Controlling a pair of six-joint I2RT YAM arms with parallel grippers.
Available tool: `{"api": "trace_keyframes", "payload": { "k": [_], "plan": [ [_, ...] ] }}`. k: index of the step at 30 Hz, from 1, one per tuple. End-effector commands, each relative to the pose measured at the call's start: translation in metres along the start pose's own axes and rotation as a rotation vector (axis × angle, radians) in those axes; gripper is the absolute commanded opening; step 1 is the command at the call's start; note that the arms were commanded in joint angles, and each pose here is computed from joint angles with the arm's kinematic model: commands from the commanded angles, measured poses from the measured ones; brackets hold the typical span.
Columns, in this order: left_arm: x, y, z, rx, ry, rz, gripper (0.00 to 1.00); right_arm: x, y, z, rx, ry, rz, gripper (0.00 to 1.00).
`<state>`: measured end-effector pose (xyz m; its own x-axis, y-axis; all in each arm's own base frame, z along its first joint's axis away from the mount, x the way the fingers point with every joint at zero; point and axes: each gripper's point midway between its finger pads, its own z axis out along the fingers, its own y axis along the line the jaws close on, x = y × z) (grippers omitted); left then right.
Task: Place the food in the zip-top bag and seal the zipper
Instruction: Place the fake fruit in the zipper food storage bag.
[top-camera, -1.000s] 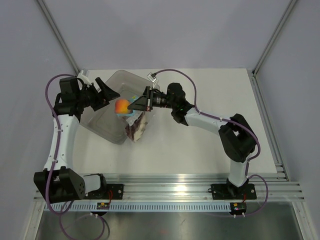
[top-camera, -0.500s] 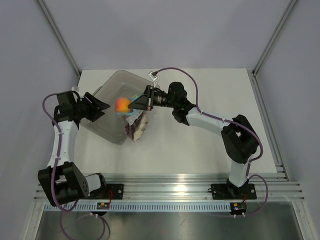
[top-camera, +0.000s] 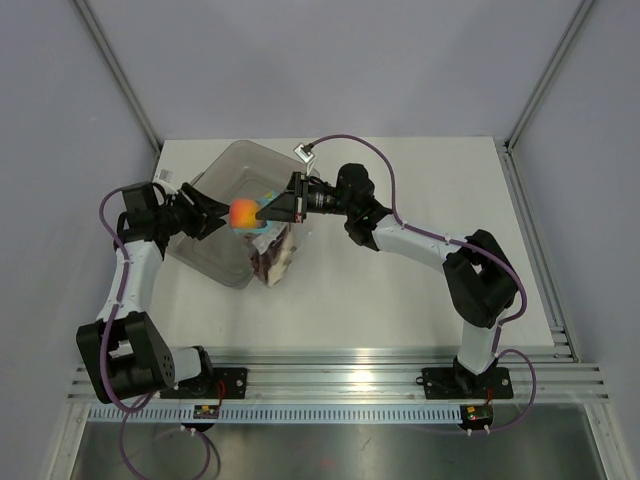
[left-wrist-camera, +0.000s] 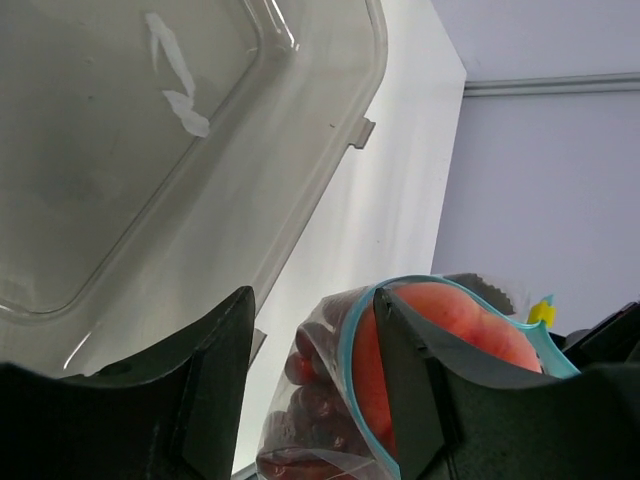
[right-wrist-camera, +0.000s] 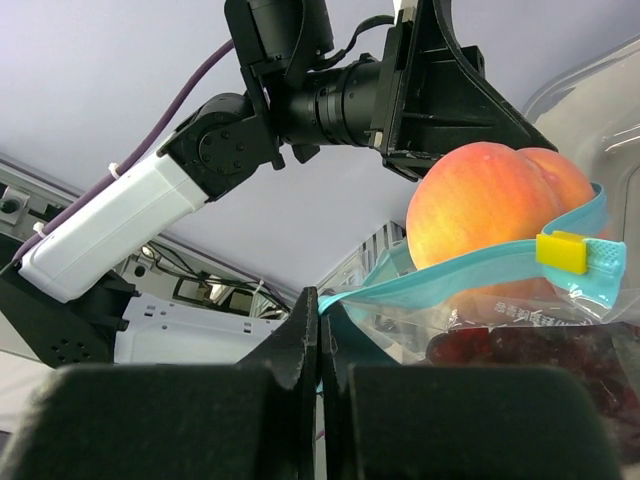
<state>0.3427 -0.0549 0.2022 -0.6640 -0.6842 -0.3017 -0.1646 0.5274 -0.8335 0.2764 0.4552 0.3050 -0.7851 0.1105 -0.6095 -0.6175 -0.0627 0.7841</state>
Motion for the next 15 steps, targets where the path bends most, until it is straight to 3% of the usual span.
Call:
{"api": "trace_keyframes", "payload": {
  "k": [1, 15],
  "plan": [
    [0.005, -0.020, 0.001, 0.108, 0.033, 0.016, 0.53, -0.018, 0.036, 0.006, -0.104, -0.026, -0.091, 0.00],
    [0.025, -0.030, 0.001, 0.168, 0.093, 0.027, 0.43, -0.020, 0.032, 0.015, -0.112, -0.015, -0.086, 0.00]
  ]
}}
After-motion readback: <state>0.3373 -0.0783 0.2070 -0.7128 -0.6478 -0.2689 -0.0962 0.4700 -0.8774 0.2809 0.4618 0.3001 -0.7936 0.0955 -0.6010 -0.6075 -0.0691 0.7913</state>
